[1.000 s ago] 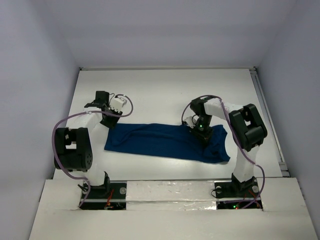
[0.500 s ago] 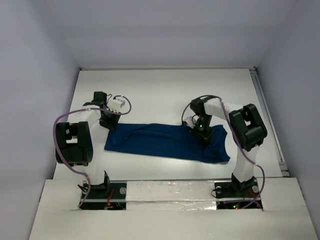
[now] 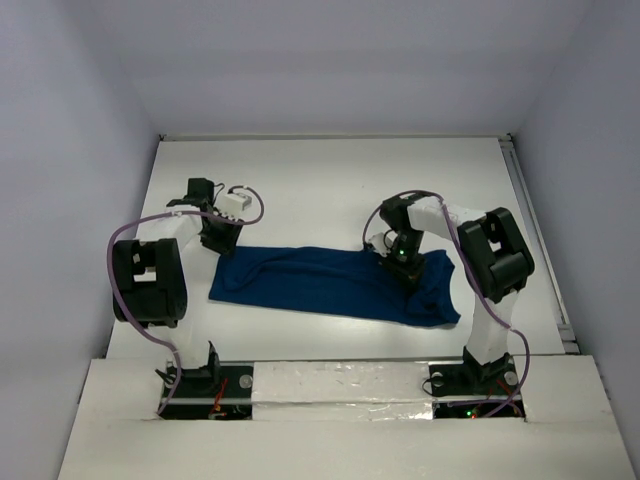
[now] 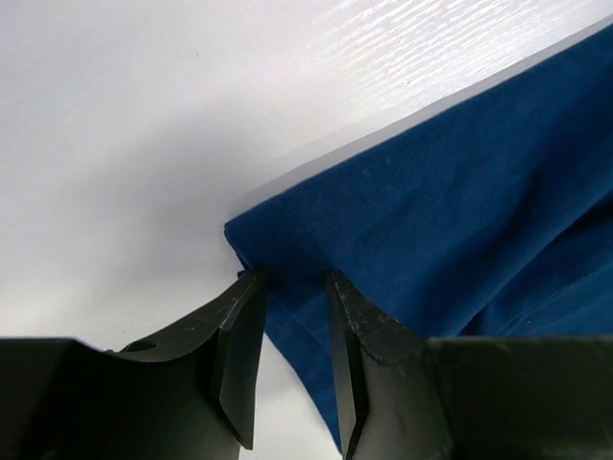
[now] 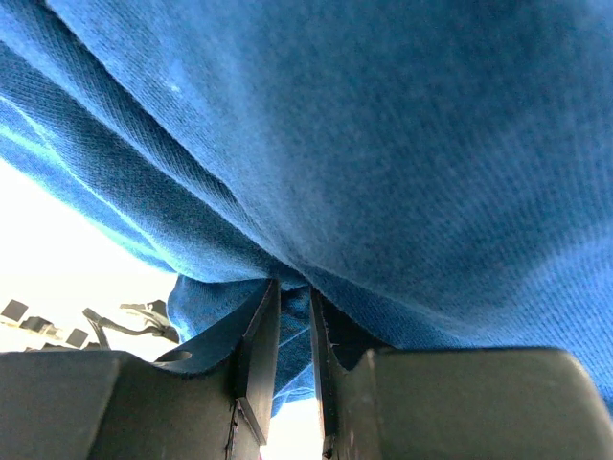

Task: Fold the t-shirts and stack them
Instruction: Fold the other side of the tshirt into a rectangle

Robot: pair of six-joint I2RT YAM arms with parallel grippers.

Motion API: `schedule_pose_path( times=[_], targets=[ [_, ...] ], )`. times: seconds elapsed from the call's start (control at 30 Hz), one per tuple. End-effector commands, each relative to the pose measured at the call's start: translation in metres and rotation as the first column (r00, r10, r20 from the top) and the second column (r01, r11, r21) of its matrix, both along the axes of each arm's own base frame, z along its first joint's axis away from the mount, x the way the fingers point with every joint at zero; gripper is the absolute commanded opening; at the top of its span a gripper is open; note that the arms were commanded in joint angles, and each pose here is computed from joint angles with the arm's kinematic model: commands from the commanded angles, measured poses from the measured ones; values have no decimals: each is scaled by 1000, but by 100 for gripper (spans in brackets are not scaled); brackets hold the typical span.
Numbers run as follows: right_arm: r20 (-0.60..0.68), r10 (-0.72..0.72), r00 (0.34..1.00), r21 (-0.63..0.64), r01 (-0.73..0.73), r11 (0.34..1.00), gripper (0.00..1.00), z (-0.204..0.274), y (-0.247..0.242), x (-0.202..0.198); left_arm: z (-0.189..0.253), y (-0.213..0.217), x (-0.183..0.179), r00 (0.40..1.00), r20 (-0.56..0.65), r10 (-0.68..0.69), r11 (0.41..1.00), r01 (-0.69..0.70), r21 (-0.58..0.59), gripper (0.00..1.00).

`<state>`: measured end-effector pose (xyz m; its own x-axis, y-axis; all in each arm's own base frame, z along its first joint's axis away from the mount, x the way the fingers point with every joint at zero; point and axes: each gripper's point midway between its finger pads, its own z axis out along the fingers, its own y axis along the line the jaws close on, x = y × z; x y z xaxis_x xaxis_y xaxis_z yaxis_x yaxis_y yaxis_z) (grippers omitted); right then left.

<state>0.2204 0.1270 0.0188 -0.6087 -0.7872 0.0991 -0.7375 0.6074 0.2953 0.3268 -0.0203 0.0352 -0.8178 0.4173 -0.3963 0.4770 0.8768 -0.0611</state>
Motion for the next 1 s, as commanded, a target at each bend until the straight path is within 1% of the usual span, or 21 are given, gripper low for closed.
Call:
schedule_pose_path(
  times=[0.0,0.27,0.4,0.47,0.5,0.53,0.57,0.63,0.77,0.83,0.87,0.97],
  targets=[
    [8,42,999,32,-42,999,24,-20,10,-1,4,-1,5,1000,8,-15,1000,15,-11,28],
    [5,44,999,34,-44,998,24,-20,10,-2,4,0,4,1000,19,-7,1000,7,-5,28],
    [7,42,999,35,-43,998,24,-19,10,-2,2,-2,0,1000,4,-17,1000,17,-15,27],
    [7,42,999,35,-43,998,24,-20,11,-2,0,-3,-2,1000,-3,-22,1000,22,-22,23],
    [6,42,999,35,-43,998,24,-20,10,-2,0,-3,-2,1000,2,-21,1000,21,-22,15],
    [8,41,999,37,-41,998,24,-20,11,-2,0,-4,-1,1000,7,-18,1000,18,-23,11],
    [8,41,999,37,-41,998,24,-20,11,-2,1,-5,-1,1000,9,-21,999,21,-31,5],
    [6,42,999,38,-42,998,24,-20,11,-2,1,-6,-1,1000,9,-22,999,22,-34,0],
    [7,40,999,38,-41,998,24,-20,11,-2,3,-3,3,1000,22,-16,1000,16,-21,0],
    [8,40,999,39,-41,998,23,-20,11,-1,6,3,10,999,43,4,1000,-5,10,0],
    [8,40,999,39,-41,998,23,-20,11,-1,11,5,19,997,76,12,1000,-13,22,0],
    [7,40,999,38,-41,998,23,-20,11,-1,20,11,32,994,105,30,998,-36,51,0]
  ],
)
